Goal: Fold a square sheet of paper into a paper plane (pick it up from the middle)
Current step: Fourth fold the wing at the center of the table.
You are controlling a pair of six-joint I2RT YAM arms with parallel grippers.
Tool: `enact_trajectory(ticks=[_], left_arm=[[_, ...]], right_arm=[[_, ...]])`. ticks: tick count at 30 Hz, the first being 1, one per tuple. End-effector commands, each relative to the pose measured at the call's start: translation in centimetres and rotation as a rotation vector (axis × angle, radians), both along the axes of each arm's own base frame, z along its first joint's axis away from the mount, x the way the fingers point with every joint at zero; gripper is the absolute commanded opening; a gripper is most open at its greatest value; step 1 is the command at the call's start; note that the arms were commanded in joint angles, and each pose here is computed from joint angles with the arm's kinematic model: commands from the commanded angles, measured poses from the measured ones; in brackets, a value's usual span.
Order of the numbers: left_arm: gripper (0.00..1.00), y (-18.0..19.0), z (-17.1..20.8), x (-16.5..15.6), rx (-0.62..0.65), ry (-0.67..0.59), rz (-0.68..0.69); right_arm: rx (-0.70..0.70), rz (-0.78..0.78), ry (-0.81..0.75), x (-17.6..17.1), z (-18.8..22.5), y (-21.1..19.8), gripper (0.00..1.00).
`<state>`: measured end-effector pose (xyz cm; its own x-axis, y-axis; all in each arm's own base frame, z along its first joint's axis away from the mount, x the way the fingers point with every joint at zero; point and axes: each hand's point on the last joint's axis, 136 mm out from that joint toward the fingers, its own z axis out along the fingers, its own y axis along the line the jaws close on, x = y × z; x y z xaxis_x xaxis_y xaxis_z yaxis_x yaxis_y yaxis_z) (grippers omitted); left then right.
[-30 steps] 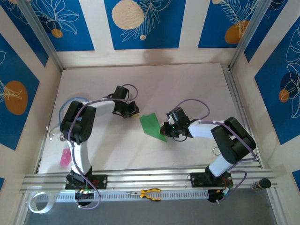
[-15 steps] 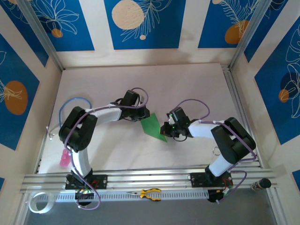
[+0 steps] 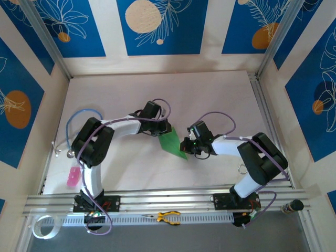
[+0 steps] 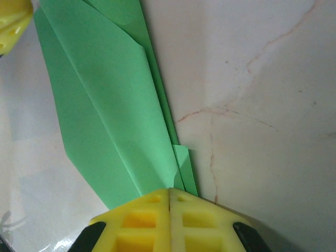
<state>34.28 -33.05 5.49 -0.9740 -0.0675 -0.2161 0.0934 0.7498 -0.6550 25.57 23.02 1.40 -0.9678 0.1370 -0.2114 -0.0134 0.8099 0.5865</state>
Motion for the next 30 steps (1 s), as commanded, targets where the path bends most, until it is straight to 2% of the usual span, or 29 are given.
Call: enact_trajectory(ticks=[1, 13, 30], left_arm=[[0.13, -0.6, -0.3, -0.6, 0.003, -0.013, -0.048], [0.13, -2.0, 1.5, -1.4, -0.074, -0.025, -0.104], [0.12, 0.7, -5.1, -3.5, 0.071, 0.054, -0.055]], right_arm=[[-0.14, -0.022, 0.14, -3.6, -3.4, -3.0, 0.0], [-0.132, -0.039, 0.14, -3.4, -3.4, -3.0, 0.0], [-0.093, -0.02, 0.116, -2.9, -2.1, -2.3, 0.0]])
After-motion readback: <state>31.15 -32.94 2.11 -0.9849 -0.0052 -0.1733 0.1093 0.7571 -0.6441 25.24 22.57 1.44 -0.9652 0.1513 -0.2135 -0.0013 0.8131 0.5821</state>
